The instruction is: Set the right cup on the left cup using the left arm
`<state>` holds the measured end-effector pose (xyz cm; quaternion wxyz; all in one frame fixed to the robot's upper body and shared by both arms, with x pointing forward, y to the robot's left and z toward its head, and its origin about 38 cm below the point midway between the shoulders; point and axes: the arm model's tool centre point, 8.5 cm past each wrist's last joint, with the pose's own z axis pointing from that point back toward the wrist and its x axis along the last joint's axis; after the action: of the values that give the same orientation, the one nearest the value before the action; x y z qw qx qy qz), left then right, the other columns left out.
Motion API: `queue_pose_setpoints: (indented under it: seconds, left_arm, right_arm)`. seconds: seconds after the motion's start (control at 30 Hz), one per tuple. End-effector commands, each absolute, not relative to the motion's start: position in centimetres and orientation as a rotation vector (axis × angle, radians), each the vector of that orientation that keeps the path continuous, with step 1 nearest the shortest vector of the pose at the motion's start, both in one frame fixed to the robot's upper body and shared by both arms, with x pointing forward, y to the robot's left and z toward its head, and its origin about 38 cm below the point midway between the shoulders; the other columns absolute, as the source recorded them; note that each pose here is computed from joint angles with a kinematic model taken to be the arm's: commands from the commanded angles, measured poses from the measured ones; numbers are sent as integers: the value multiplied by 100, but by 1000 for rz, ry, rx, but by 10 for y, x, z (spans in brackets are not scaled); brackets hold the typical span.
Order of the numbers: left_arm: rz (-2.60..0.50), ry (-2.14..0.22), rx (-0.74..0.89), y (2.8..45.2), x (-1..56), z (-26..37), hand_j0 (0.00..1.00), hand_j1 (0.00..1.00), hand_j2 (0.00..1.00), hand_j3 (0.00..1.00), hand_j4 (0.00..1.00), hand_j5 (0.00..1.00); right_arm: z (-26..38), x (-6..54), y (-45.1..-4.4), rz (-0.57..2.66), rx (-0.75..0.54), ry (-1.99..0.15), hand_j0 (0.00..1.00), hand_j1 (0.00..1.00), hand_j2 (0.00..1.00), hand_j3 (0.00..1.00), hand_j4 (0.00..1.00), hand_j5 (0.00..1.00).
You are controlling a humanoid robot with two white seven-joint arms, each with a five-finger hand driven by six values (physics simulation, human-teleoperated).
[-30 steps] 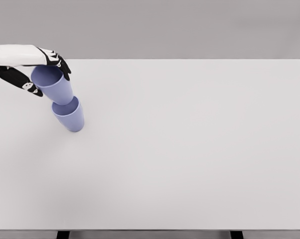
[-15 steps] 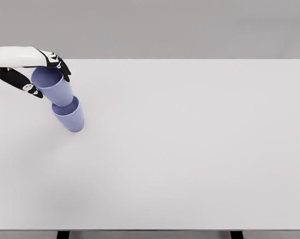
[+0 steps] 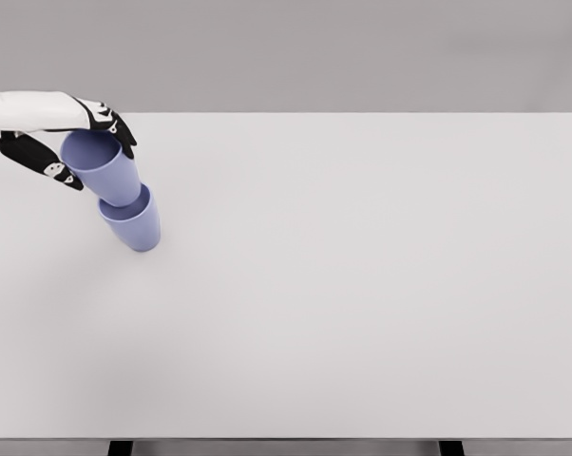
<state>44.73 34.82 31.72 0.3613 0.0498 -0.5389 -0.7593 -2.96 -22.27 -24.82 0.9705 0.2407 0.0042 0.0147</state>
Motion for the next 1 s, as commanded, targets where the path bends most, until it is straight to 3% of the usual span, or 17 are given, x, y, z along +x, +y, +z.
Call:
queue_pose_setpoints:
  seconds: [0.0, 0.97]
  left_arm:
    - [-1947, -1387, 121, 349, 447, 316, 55, 55, 55, 55, 55, 55]
    - [-1943, -1384, 111, 348, 447, 313, 55, 55, 55, 55, 55, 55]
  right_arm:
    - [-248, -30, -223, 31, 487, 9, 100, 100, 100, 100, 100, 100]
    - [-248, -30, -223, 31, 487, 9, 100, 100, 100, 100, 100, 100]
